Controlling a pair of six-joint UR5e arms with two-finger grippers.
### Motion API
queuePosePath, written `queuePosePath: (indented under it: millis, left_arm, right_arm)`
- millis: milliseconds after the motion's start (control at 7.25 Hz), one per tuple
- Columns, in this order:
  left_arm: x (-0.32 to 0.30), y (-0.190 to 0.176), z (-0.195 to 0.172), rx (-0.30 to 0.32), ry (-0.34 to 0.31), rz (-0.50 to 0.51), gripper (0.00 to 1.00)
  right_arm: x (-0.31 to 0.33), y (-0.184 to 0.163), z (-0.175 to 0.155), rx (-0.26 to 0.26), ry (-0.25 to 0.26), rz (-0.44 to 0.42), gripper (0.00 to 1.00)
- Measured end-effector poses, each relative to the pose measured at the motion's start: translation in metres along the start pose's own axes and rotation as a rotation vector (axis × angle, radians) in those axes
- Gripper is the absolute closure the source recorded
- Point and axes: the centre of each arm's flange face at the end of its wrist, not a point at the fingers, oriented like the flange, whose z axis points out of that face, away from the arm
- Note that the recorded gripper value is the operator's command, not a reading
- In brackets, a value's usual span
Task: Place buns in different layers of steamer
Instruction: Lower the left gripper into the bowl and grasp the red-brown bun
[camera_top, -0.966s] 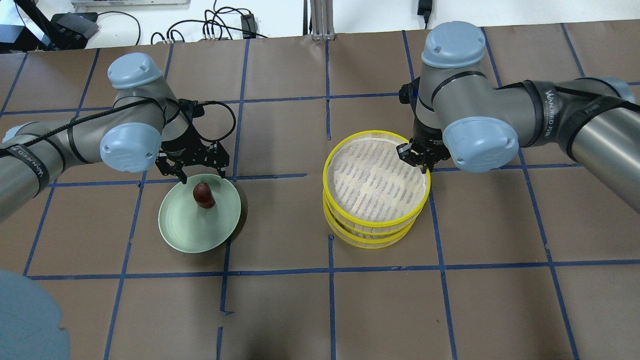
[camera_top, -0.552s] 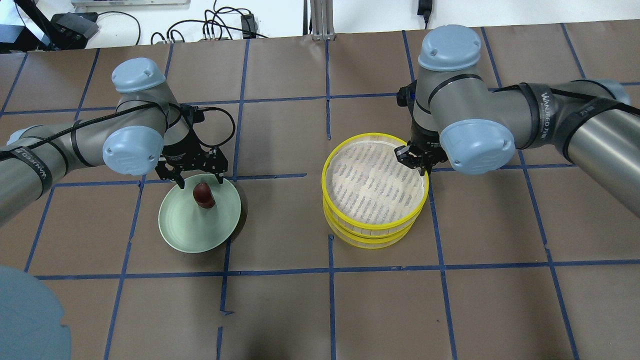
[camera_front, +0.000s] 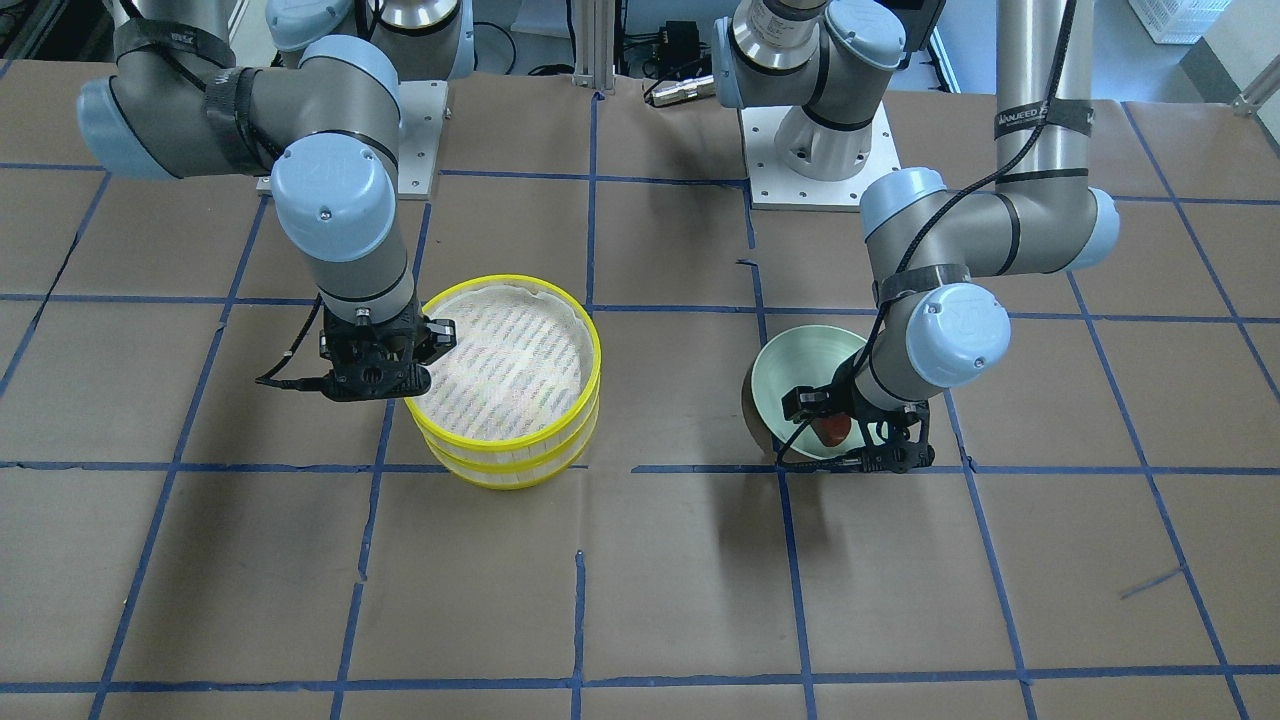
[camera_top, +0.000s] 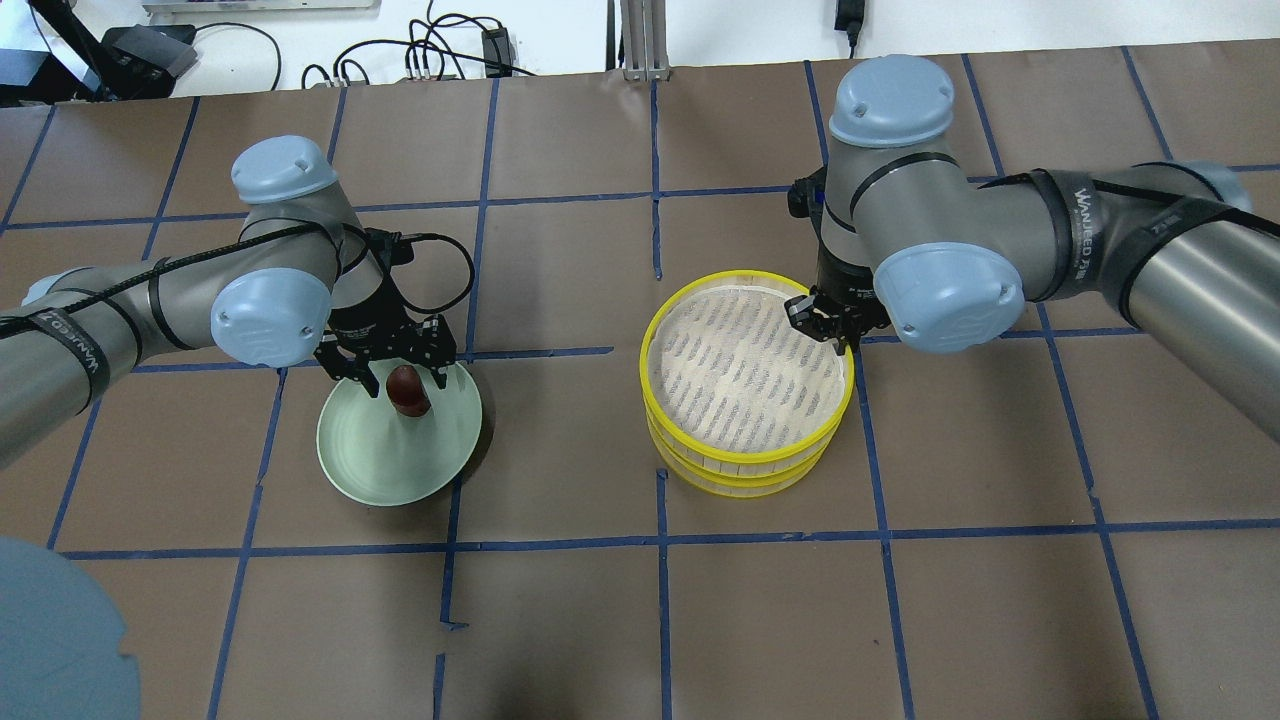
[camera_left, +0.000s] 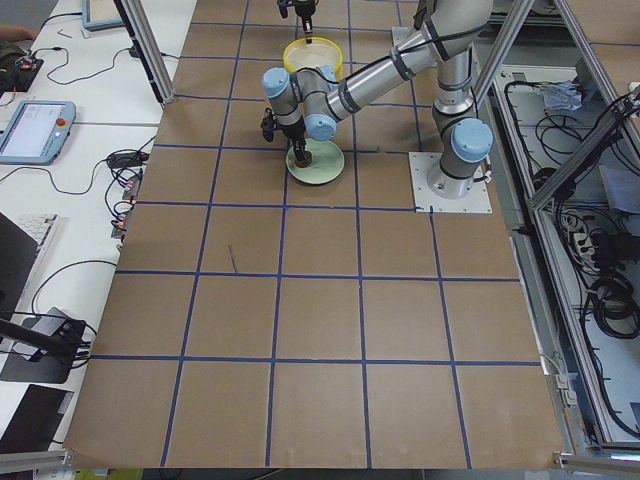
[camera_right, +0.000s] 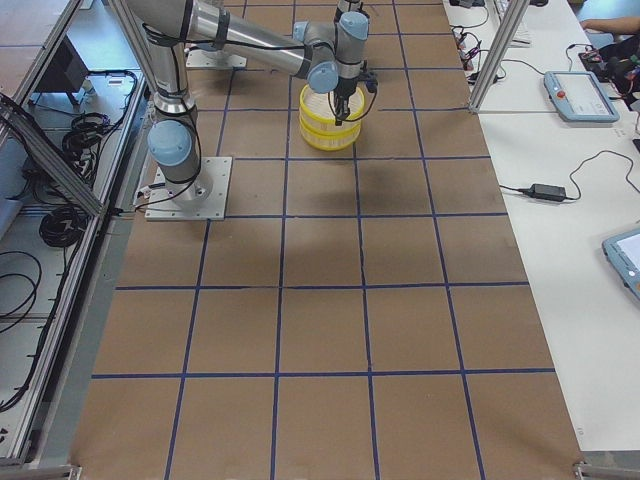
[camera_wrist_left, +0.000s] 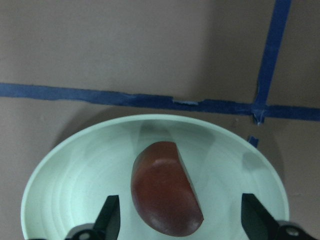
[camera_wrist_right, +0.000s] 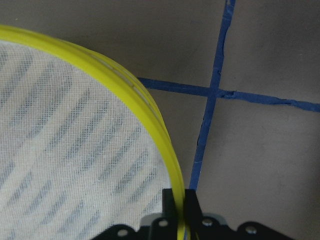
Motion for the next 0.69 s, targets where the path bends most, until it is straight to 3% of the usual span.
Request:
queuePosePath:
  millis: [276,690]
  left_arm:
    - [0.000,0.001,0.001,-0.002,-0.003,-0.003,0.88]
    - [-0.002,0.004,-0.017,0.033,-0.028,-0.003,0.89]
  right_arm:
    - [0.000,0.001,0.002,-0.004,0.000,-0.001,0.91]
    - [-0.001,0.004,0.007,-0.016,0.000,-0.003,0.88]
